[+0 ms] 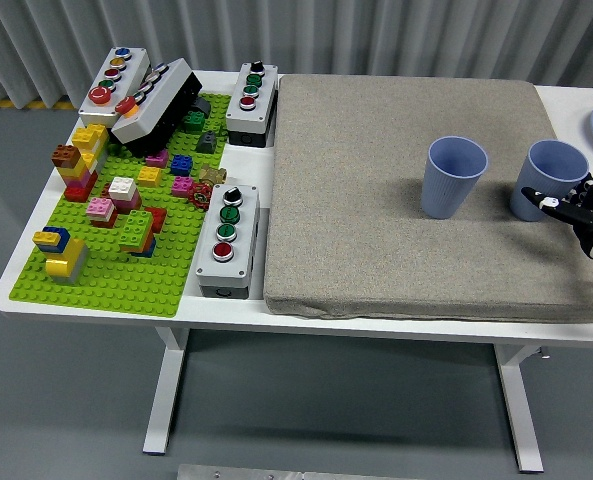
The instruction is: Pick cup pour cup place
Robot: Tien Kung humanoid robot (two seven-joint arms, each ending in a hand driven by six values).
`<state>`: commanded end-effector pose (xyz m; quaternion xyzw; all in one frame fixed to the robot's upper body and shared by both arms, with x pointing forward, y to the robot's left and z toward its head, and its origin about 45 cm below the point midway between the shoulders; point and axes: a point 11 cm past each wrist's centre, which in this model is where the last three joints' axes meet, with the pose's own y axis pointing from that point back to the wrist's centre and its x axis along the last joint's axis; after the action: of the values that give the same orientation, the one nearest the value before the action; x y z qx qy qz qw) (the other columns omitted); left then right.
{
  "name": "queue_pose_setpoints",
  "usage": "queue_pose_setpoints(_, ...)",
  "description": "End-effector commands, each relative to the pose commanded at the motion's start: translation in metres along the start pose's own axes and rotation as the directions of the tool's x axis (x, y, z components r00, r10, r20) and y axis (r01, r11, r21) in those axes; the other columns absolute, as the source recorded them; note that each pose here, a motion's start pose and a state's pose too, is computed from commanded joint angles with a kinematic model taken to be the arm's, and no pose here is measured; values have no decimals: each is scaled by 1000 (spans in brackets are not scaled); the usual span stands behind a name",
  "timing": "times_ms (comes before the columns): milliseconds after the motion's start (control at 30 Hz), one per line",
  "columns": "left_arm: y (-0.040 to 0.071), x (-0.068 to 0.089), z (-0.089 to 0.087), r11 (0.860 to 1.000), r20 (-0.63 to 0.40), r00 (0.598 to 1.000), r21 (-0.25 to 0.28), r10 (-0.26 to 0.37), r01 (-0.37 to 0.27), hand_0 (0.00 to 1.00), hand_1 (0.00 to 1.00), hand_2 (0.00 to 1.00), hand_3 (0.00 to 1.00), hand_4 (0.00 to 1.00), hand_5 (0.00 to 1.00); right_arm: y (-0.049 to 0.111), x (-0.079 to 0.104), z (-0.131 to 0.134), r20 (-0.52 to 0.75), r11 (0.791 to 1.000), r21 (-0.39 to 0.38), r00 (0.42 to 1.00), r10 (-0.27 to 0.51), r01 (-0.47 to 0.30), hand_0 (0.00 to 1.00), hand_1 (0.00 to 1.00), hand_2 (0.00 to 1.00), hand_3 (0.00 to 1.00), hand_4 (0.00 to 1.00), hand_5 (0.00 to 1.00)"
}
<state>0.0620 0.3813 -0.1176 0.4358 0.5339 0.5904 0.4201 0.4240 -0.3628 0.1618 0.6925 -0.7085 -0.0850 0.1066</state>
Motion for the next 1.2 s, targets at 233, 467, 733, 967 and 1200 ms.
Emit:
queue_pose_setpoints(233, 0, 0, 2, 1000, 1, 1000, -5, 0, 0, 880, 846, 914, 798, 630, 918, -3, 1, -3, 11, 1000, 9, 1000, 8, -8, 936, 927, 998, 963, 885, 360)
queue_pose_setpoints(467, 0, 0, 2, 1000, 1, 1000, -5, 0, 0, 879, 846, 914, 798, 629, 916, -4, 0, -6, 16, 1000, 23, 1000, 16, -17, 879, 791, 708, 752, 873, 344)
queue_pose_setpoints(733, 0, 0, 3, 1000, 2, 1000, -7, -1, 1, 879, 845, 912, 798, 629, 916, -4, -2, -5, 19, 1000, 24, 1000, 13, -14, 842, 686, 553, 637, 869, 331)
queue_pose_setpoints(967, 0, -1, 3, 1000, 1, 1000, -6, -1, 1, 879, 846, 912, 798, 629, 915, -4, -3, -6, 17, 1000, 26, 1000, 9, -9, 797, 621, 500, 608, 872, 338)
queue_pose_setpoints(1200, 0, 0, 2, 1000, -1, 1000, -5, -1, 1, 880, 846, 912, 798, 629, 915, -4, -4, -14, 1, 999, 43, 1000, 7, -7, 781, 610, 498, 596, 871, 335)
